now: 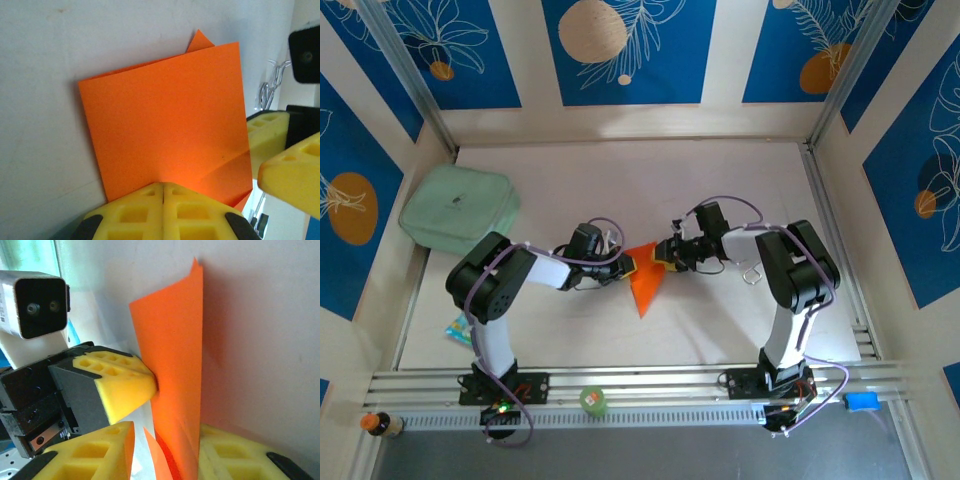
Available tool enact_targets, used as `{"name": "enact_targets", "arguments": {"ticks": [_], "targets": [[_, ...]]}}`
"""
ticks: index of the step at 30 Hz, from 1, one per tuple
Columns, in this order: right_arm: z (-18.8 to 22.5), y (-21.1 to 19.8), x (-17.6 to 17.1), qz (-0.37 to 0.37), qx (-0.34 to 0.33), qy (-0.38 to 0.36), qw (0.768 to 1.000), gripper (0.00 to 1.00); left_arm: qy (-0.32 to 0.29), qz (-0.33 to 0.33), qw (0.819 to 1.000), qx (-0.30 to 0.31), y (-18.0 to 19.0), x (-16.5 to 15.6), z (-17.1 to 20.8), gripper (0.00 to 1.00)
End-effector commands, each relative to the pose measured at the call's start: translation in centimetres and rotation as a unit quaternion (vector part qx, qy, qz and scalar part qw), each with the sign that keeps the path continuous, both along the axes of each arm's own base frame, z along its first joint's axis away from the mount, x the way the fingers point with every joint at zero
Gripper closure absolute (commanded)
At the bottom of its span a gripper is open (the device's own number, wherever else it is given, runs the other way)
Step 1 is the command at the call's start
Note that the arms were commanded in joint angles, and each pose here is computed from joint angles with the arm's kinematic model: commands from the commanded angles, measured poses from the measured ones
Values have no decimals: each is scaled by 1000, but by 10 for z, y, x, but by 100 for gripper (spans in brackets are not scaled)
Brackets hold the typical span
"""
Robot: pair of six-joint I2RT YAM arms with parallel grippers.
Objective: Fold a paper plane with a square sheet of paper (pick it up from the middle)
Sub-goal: Fold the wing for the fifth time at the center of the table.
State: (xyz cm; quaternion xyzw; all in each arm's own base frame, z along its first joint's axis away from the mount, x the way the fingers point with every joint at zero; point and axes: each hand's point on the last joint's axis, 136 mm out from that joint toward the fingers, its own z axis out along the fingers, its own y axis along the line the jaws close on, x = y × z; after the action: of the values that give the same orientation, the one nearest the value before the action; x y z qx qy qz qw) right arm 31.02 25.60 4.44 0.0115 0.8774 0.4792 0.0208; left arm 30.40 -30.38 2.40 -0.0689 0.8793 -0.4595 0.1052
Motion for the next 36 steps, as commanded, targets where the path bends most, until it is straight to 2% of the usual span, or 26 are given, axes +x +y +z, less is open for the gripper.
{"name": "enact_targets", "arguments": {"ticks": [1,8,12,14,18,22,27,32,36], "targets": [[6,6,-1,38,22,-6,999,70,48,-8,998,42,14,-17,-32,99],[-2,9,6,57,14,-4,998,76,47,-9,998,44,14,-18,-30,99],[-1,9,6,60,12,-5,998,90,45,-10,998,45,14,-17,-27,99],[0,8,5,58,11,-5,998,94,37,-8,999,38,12,-15,-20,97],[7,7,3,38,5,-4,999,99,3,-6,1000,28,10,-7,9,84],[3,-2,4,-31,-22,29,999,100,-34,0,999,30,12,-2,38,77],[-7,-18,-4,-141,-68,77,985,100,-49,-4,999,21,11,-3,52,80],[-19,-20,-19,-197,-84,110,971,100,-34,-23,999,-3,-4,-8,49,87],[-19,-20,-25,-206,-74,106,970,99,-9,-35,999,-7,-13,-13,34,90]]}}
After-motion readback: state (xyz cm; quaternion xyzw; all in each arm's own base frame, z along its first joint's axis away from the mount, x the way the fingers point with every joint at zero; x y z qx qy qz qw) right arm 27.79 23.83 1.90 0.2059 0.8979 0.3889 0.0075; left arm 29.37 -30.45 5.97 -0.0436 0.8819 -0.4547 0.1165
